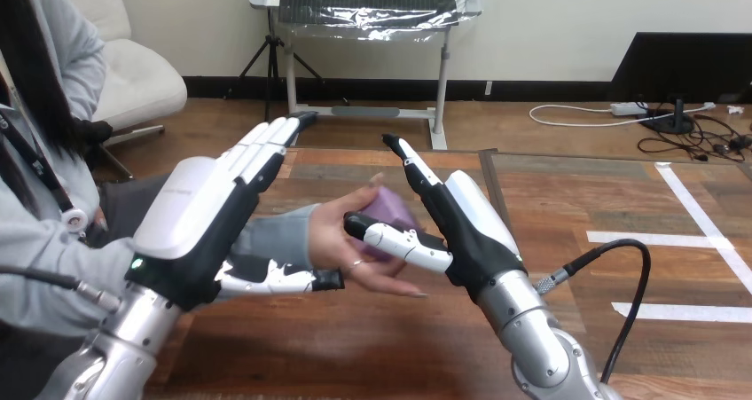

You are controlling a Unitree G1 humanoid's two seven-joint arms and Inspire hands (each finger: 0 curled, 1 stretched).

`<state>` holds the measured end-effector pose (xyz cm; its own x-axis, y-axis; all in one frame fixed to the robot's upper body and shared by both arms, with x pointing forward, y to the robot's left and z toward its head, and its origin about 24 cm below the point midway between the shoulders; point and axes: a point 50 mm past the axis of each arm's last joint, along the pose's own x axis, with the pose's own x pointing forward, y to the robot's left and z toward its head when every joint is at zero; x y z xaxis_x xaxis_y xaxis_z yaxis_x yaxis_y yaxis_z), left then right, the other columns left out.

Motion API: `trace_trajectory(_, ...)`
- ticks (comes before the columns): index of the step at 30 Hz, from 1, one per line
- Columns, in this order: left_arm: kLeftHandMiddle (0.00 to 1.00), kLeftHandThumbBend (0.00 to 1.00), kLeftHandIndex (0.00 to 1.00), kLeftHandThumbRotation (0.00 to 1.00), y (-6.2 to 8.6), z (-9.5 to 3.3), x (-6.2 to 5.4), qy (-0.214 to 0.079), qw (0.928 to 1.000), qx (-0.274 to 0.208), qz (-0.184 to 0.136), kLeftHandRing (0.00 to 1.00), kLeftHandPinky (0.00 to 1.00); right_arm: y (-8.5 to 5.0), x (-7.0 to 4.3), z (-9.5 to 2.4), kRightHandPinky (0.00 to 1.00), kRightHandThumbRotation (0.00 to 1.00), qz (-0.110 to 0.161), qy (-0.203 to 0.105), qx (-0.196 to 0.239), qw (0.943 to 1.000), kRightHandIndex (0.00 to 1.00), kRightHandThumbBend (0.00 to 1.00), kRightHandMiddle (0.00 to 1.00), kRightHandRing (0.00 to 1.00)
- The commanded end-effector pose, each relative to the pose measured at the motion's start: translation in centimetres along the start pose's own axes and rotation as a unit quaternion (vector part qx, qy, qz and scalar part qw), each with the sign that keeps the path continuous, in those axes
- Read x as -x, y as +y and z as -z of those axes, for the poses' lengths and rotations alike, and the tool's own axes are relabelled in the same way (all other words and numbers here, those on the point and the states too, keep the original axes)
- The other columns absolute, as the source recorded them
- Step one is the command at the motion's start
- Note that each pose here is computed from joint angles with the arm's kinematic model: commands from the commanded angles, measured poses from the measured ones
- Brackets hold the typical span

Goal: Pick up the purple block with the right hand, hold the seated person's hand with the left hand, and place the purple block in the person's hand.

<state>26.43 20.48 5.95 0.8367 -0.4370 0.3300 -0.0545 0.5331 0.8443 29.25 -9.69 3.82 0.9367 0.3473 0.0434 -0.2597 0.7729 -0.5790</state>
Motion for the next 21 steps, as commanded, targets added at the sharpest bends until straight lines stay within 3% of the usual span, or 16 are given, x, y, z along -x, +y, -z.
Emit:
trace_trajectory(1,0.98,1.00,0.99,0.56,1.9,-0.2,-0.5,-0.019,0.9989,-0.011,-0.042,0.96,0.86,-2.9,-1.7,-1.6,0.93,0.91,0.035,-0.046,0.020,0.9981,1.00,1.00,1.00,1.00)
trace_trajectory(15,0.99,1.00,0.99,0.56,2.2,0.2,0.7,-0.016,0.9979,0.009,-0.062,0.98,0.90,-4.1,-1.8,-1.3,0.93,0.99,0.039,-0.061,0.034,0.9968,1.00,1.00,1.00,1.00)
trace_trajectory(21,0.98,1.00,0.99,0.58,2.3,0.2,1.2,-0.024,0.9959,0.024,-0.084,0.97,0.90,-4.6,-1.9,-1.3,0.93,1.00,0.041,-0.073,0.031,0.9960,1.00,1.00,1.00,1.00)
